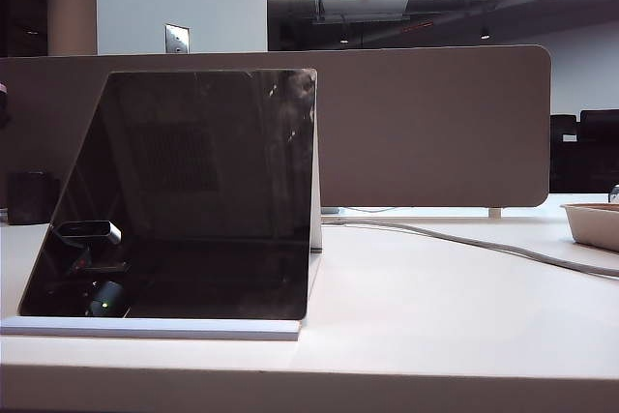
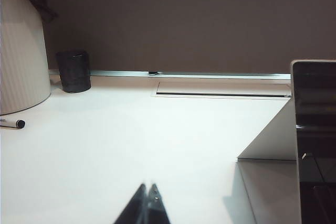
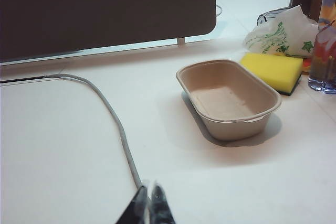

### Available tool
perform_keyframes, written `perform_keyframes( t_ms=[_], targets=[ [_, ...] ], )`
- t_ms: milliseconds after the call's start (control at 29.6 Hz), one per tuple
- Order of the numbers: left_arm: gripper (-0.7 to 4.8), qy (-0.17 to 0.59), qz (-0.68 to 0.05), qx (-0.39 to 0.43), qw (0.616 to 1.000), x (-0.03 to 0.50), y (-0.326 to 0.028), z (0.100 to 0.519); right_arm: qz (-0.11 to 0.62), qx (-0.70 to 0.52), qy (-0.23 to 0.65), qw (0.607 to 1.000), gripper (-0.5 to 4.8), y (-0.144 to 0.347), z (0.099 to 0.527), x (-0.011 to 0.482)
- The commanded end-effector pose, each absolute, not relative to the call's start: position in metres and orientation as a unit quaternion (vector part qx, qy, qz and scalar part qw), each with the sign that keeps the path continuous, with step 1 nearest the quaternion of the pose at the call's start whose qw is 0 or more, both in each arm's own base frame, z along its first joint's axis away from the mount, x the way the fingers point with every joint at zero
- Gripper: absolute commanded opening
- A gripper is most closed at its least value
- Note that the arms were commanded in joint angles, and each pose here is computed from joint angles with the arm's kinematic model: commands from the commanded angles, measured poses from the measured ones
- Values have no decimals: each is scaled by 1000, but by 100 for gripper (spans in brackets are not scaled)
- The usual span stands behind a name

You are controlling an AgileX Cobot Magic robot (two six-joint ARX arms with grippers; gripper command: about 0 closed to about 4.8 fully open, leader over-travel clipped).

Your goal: Push the base of the mirror on the table to move it forward for a short distance.

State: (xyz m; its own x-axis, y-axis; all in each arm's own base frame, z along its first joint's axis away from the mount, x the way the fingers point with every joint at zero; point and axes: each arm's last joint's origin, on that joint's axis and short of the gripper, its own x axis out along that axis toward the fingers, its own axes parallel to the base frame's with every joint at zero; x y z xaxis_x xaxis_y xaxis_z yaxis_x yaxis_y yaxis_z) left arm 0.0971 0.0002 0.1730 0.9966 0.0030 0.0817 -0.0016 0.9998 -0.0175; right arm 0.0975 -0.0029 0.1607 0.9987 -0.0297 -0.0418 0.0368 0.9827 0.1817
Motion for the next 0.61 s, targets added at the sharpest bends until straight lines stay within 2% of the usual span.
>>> perform_keyframes(
  t_ms=[34, 371, 608],
  targets=[
    [3, -45, 0, -9, 999, 97, 0, 174, -18, 92, 11, 996, 22, -3, 163, 98],
    [3, -45, 0, -9, 999, 97, 0, 174, -18, 92, 11, 996, 22, -3, 163, 98],
    [3, -45, 0, -9, 999, 97, 0, 174, -20, 47, 11, 999, 22, -3, 163, 98]
  ],
)
